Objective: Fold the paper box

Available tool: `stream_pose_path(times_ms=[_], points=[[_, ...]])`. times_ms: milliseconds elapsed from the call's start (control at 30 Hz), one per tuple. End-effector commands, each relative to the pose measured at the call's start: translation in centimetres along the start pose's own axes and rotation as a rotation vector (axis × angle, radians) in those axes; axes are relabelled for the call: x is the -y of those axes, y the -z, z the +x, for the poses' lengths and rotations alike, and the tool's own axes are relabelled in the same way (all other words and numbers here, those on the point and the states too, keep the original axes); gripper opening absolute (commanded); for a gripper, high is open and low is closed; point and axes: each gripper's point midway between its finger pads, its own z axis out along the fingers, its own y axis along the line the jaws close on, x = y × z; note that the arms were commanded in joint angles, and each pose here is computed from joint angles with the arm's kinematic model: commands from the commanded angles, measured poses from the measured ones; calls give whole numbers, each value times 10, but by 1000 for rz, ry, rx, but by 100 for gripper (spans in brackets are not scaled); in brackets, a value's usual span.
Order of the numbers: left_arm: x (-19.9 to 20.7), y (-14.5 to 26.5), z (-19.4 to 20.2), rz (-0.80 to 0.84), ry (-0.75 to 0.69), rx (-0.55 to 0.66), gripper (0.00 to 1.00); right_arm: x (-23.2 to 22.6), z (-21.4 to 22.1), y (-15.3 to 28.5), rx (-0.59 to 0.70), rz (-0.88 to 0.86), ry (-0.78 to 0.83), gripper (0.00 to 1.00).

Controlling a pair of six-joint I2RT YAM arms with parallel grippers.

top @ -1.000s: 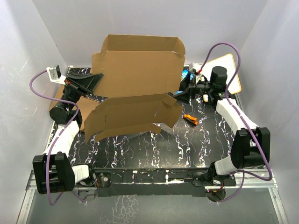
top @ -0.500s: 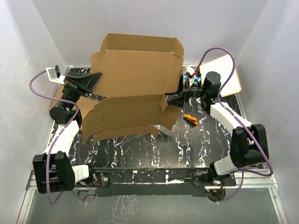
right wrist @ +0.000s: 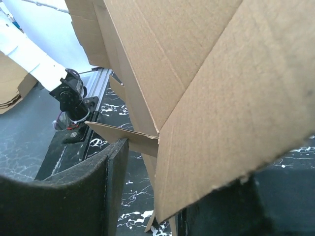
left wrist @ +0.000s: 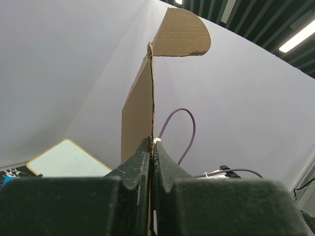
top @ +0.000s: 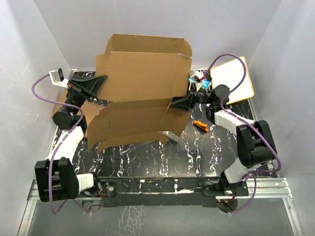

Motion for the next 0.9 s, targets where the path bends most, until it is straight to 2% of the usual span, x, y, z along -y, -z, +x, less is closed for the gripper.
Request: stream_pose_path(times_ms=[0, 133, 333, 467, 667, 867], points=[[28, -2, -11, 105, -70, 44, 0, -7, -21, -6, 75, -25, 149, 41], [25, -2, -10, 98, -64, 43, 0, -9, -23, -8, 91, -43, 155, 35], [17, -1, -7, 81, -56, 35, 0, -16, -25, -9, 99, -70, 165, 17], [12, 0, -4, 69, -47, 25, 0, -18, -25, -9, 97, -77, 174, 8], [4, 1, 2, 40, -71, -12, 0, -25, -28, -7, 78, -86, 186, 8], [-9, 1, 16, -26, -88, -125, 30, -5, -19, 8, -14, -1, 135, 8]])
